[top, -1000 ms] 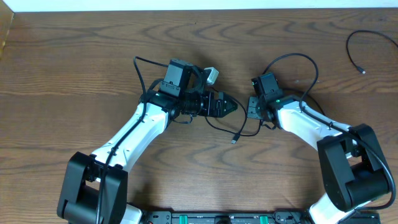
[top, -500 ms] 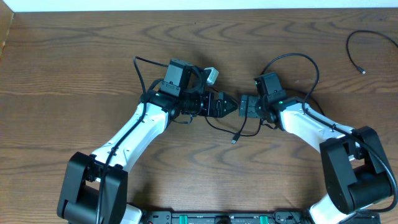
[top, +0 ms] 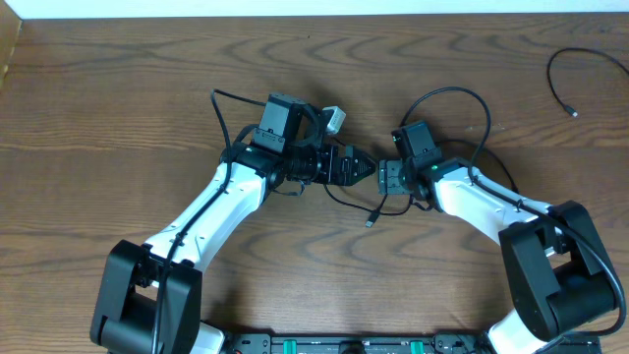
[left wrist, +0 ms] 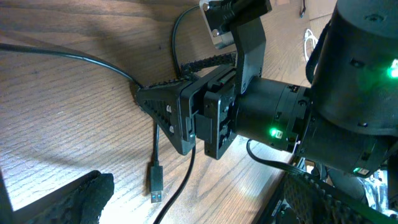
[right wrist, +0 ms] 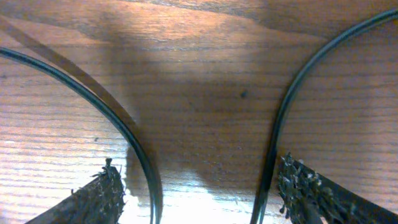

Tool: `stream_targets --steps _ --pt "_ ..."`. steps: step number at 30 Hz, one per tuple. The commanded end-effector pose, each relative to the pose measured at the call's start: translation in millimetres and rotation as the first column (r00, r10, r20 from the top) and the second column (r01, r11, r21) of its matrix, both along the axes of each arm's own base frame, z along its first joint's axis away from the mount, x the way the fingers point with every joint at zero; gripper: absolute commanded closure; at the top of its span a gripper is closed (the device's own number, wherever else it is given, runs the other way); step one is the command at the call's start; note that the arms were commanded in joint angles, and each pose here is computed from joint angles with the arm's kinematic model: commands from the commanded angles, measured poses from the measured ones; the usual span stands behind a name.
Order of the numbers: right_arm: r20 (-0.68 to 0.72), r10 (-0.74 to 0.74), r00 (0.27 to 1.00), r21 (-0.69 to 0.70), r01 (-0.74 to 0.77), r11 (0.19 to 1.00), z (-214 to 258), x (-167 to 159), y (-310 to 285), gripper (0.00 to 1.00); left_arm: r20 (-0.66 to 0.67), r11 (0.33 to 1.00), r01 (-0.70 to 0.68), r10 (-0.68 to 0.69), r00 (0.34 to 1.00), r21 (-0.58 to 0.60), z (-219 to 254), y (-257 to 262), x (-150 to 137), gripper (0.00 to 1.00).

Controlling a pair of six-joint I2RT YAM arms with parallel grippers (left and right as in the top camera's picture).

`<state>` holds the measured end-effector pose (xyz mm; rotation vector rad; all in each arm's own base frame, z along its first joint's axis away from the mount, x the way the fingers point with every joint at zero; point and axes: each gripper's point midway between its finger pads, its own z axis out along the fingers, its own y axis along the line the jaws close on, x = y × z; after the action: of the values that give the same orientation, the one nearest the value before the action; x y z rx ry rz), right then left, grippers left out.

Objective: Untangle cables

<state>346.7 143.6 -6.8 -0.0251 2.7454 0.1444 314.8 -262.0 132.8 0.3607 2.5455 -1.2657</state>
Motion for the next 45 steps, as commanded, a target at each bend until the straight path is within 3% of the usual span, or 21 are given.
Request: stream_targets --steps 1,7,13,17,21,24,28,33,37,45 --pt "-0.305 -0.071 0.95 -0.089 0.045 0.995 -74.5 -81.9 -29.4 0.23 0.014 1.0 0.01 -0.01 1.0 -0.024 10.6 -2.1 -0.5 0.05" --pt "-0.372 -0.119 0.921 -0.153 0.065 0.986 -100.0 -97.9 -42.0 0.54 0.014 1.0 0.01 -0.01 1.0 -0.024 10.6 -2.1 -0.5 0.05" --pt "-0.387 -0.185 0.903 -0.16 0.132 0.978 -109.8 -102.0 -43.8 0.98 0.005 1.0 -0.011 0.011 1.0 0.012 4.3 2.4 0.3 0.05" --pt "-0.384 -0.206 0.9 -0.153 0.158 0.975 -109.8 -98.0 -49.1 0.99 0.005 0.965 -0.137 0.139 0.99 0.223 -26.4 33.3 8.8 0.05" --pt "-0.384 -0.228 0.895 -0.153 0.182 0.971 -109.8 -95.8 -55.0 0.99 0.039 0.869 -0.237 0.245 0.969 0.434 -50.8 72.2 11.7 0.05" --pt "-0.387 -0.238 0.891 -0.148 0.195 0.97 -109.9 -94.9 -57.5 0.99 0.053 0.816 -0.263 0.276 0.96 0.515 -58.7 89.4 9.7 0.05" --pt "-0.394 -0.248 0.885 -0.128 0.214 0.968 -108.7 -90.7 -59.9 0.99 0.066 0.783 -0.277 0.291 0.954 0.557 -62.1 99.0 8.9 0.05" --pt "-0.413 -0.173 0.894 0.005 0.192 0.981 -96.9 -71.3 -50.7 0.99 0.071 0.778 -0.281 0.294 0.953 0.562 -62.3 100.4 9.5 0.05" --pt "-0.373 -0.105 0.922 0.1 0.153 0.983 -68.5 -38.9 -48.4 0.99 0.071 0.778 -0.281 0.294 0.953 0.562 -62.3 100.4 9.5 0.05" --pt "-0.162 -0.079 0.984 0.096 0.096 0.991 31.5 45.4 -78.4 0.99 0.071 0.778 -0.281 0.294 0.953 0.562 -62.3 100.4 9.5 0.05"
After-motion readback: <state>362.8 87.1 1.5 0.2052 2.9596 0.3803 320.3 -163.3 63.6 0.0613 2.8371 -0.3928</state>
